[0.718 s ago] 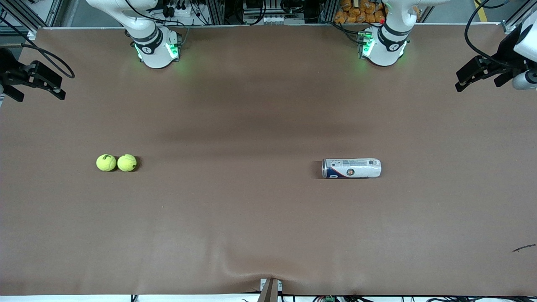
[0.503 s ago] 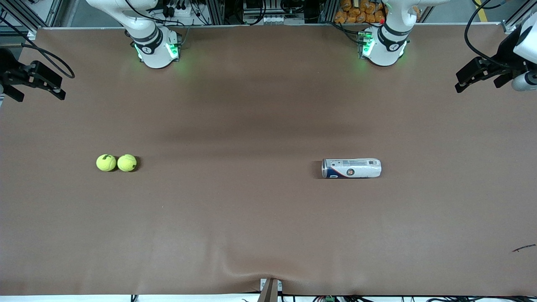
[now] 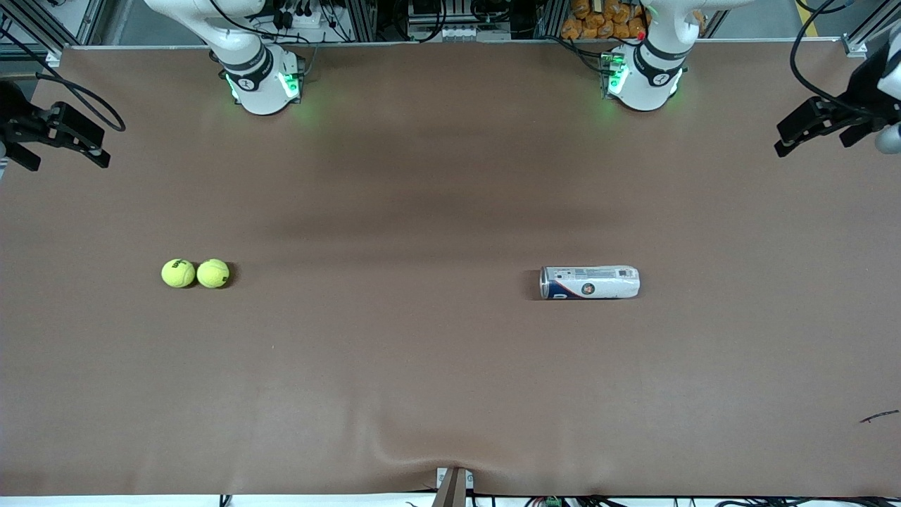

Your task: Insert tennis ball vertically with right arm

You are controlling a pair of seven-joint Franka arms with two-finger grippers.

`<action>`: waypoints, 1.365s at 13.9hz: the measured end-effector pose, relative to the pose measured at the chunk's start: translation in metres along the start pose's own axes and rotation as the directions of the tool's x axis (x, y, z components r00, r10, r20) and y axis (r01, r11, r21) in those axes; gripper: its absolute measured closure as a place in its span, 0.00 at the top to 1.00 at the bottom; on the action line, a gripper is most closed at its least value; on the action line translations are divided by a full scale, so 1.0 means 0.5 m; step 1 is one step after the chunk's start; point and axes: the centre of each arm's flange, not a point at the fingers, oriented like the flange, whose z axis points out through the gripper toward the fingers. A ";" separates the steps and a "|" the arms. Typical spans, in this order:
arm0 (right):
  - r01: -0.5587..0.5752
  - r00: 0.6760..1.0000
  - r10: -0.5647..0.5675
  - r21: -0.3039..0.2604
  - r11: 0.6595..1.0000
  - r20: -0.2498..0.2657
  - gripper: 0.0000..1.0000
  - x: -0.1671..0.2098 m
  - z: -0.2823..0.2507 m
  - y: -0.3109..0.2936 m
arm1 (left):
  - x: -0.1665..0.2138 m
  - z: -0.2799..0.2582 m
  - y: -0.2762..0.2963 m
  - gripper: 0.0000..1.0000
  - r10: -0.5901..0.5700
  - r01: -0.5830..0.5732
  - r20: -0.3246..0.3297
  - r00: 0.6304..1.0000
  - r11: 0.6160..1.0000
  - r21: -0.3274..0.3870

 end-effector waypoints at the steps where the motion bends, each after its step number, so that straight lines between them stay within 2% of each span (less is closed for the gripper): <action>1: 0.000 1.000 0.000 0.000 1.000 0.000 1.00 0.000 0.000 0.000 | 0.002 0.002 -0.002 1.00 -0.001 0.001 0.002 1.000 1.000 0.000; 19: -0.001 1.000 0.001 0.000 1.000 0.000 1.00 0.000 0.000 0.001 | 0.003 0.004 0.018 1.00 0.024 -0.024 0.002 1.000 1.000 0.013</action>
